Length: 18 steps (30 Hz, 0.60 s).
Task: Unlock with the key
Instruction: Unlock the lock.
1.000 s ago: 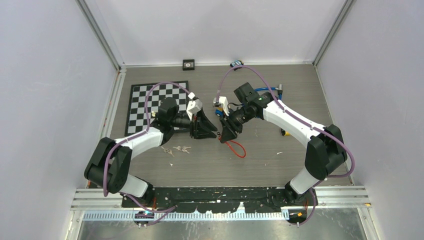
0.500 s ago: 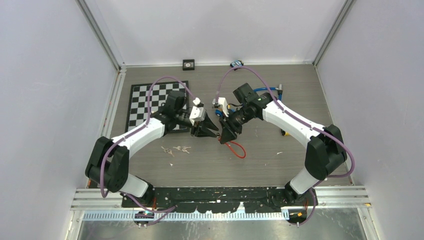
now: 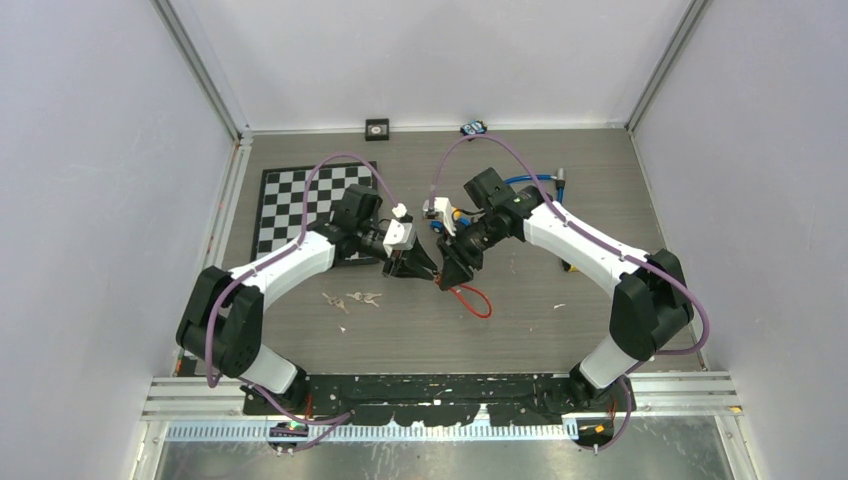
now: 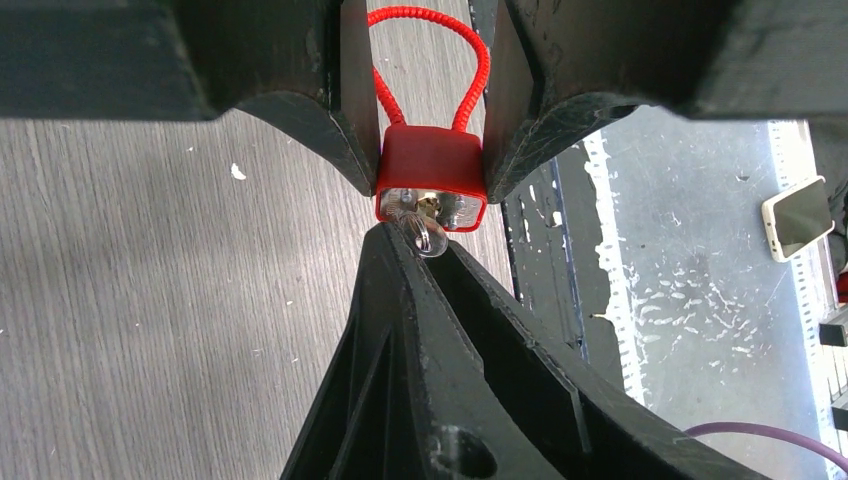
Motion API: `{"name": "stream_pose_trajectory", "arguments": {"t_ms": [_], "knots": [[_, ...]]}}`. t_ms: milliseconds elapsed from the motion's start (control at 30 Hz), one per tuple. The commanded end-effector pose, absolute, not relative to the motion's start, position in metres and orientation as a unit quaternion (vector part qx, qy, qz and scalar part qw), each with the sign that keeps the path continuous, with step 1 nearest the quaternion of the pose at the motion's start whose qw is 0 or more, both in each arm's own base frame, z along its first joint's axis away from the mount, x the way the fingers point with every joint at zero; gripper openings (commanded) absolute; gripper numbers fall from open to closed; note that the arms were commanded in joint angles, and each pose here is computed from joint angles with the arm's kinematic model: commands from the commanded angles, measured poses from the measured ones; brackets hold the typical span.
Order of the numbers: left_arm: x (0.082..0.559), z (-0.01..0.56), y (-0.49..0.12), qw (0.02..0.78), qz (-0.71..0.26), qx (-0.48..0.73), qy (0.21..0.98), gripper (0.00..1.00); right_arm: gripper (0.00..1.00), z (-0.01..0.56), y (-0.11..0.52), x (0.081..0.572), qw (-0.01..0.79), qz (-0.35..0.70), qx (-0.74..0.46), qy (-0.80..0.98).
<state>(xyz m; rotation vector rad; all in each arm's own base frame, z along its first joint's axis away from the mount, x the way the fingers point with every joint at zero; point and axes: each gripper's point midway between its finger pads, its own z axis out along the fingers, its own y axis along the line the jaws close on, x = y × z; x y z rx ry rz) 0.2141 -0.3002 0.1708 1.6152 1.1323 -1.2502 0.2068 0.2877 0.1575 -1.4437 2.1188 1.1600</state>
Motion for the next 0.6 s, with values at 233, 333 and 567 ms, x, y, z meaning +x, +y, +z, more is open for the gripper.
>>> {"name": "stream_pose_trajectory", "arguments": {"t_ms": [233,333,567], "knots": [[0.215,0.185,-0.305,0.4,-0.49,0.643,0.431,0.21,0.0,0.173,0.292,0.205,0.187,0.416,-0.519,0.723],[0.212,0.183,-0.306,0.395,-0.488,0.647,0.433,0.18,0.0,0.172,0.292,0.206,0.186,0.412,-0.519,0.726],[0.201,0.174,-0.31,0.375,-0.478,0.654,0.451,0.11,0.0,0.169,0.294,0.215,0.195,0.392,-0.512,0.739]]}}
